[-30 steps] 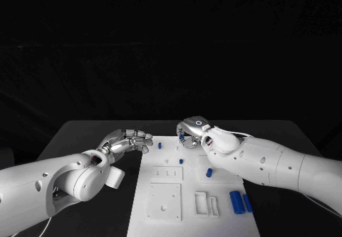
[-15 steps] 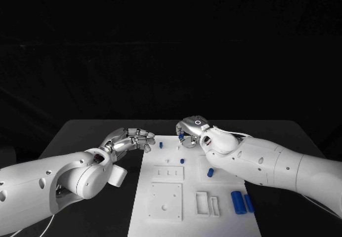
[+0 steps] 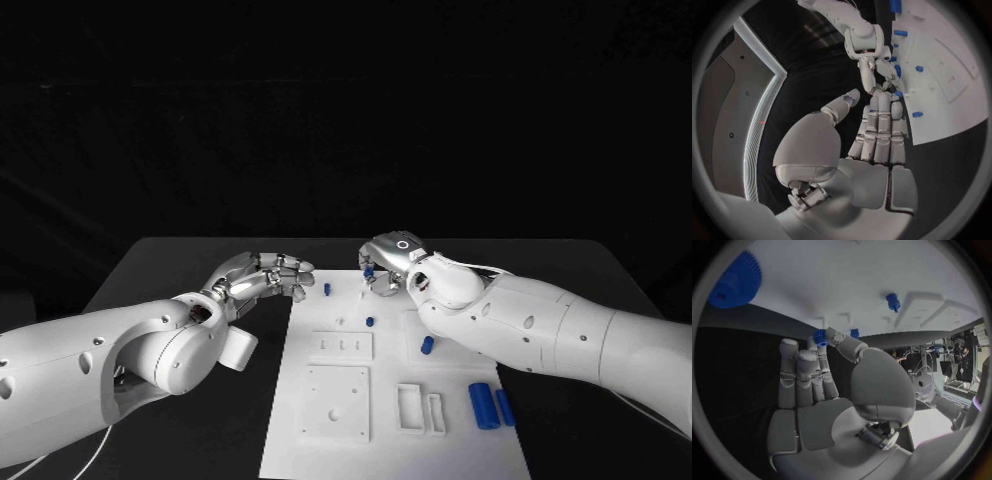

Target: Assemble the parts on the task board

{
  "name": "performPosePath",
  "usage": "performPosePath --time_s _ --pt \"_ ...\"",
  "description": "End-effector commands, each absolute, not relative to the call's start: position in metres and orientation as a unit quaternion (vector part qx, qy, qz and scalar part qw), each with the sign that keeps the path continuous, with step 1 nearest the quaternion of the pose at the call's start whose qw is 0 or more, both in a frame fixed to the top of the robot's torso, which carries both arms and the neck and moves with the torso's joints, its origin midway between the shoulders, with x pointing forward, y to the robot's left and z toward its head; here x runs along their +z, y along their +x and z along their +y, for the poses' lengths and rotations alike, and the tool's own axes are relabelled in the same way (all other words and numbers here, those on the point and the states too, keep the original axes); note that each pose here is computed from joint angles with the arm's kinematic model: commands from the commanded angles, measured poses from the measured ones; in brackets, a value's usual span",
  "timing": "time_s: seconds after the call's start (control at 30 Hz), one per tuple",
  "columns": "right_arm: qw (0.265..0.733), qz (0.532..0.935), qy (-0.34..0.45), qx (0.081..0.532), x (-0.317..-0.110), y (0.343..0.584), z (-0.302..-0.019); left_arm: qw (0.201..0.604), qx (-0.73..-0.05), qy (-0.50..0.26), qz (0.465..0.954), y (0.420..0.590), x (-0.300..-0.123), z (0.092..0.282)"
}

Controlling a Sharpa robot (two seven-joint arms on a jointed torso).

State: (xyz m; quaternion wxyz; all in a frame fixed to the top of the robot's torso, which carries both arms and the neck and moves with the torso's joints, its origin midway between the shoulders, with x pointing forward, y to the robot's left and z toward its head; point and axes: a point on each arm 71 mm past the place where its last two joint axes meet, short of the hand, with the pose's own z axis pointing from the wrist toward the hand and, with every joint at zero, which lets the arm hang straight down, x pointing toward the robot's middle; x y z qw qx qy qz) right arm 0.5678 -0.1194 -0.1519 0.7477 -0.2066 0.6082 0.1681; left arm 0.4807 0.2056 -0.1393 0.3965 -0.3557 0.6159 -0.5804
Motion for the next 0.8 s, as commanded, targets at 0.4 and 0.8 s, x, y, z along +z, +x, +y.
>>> performPosePath --time_s 0.4,0.8 --pt "0.744 0.611 -0.209 0.17 -0.1558 0.5671 -0.1157 0.391 -0.588 -0.35 0.615 0.4814 -0.1361 0.204" --pt "0.741 0.614 -0.209 0.17 -0.1583 0.5676 -0.1153 0.392 -0.588 -0.35 0.615 0.4815 -0.1361 0.2044"
